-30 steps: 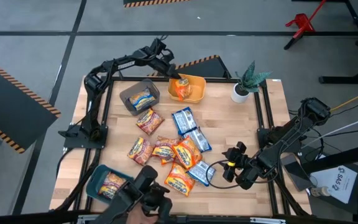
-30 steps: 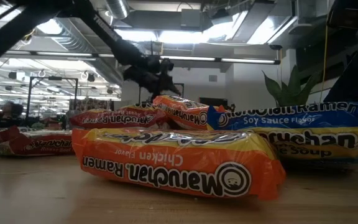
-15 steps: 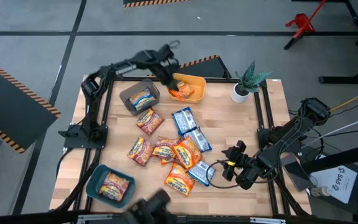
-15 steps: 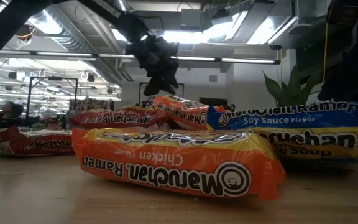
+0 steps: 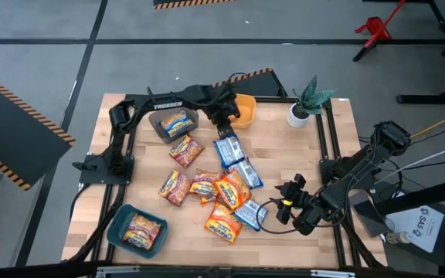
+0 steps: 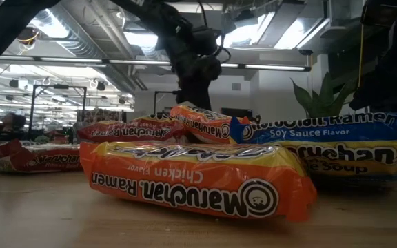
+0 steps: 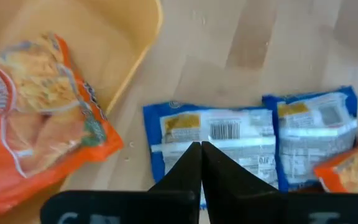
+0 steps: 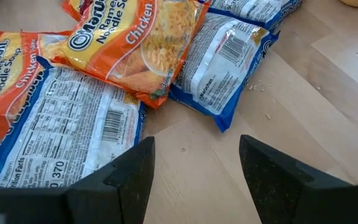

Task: Sort Maruchan noodles
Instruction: Adjust the pack of orange ramen noodle soup

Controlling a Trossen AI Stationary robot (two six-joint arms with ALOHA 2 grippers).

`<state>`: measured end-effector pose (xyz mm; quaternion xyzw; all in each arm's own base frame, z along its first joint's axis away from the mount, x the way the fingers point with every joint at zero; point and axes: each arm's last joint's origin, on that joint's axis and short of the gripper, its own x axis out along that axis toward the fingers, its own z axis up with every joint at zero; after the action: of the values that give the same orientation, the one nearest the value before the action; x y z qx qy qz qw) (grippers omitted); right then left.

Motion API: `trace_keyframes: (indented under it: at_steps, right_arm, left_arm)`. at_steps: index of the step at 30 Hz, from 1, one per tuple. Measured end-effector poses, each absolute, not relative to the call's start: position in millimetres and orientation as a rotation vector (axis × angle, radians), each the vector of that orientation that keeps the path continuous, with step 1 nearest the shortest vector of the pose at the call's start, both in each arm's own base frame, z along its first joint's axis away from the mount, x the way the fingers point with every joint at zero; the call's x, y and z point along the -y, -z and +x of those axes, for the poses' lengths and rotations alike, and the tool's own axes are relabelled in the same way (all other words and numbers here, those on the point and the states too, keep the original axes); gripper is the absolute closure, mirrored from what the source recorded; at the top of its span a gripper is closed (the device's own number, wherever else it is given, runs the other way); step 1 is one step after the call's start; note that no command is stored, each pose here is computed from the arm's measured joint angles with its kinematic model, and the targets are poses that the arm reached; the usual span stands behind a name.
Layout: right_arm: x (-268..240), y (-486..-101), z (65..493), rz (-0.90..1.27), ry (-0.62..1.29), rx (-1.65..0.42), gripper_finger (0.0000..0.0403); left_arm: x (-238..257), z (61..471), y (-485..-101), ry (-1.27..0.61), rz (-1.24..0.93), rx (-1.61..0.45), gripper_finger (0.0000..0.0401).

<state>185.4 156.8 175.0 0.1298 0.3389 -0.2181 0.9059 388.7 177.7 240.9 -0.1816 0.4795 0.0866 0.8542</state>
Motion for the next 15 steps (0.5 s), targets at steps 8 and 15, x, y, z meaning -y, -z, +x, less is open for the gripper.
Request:
trace_keyframes:
  at_steps: [8,15]
  right_arm:
    - [-157,-175,185,0.267,0.452,-0.700,0.0182]
    - [-156,-175,185,0.264,0.456,-0.694,0.0182]
  left_arm:
    - [-180,392,-230,-0.239,-0.352,-1.039,0.0401]
    - [-188,395,-212,-0.263,-0.338,-1.074,0.0401]
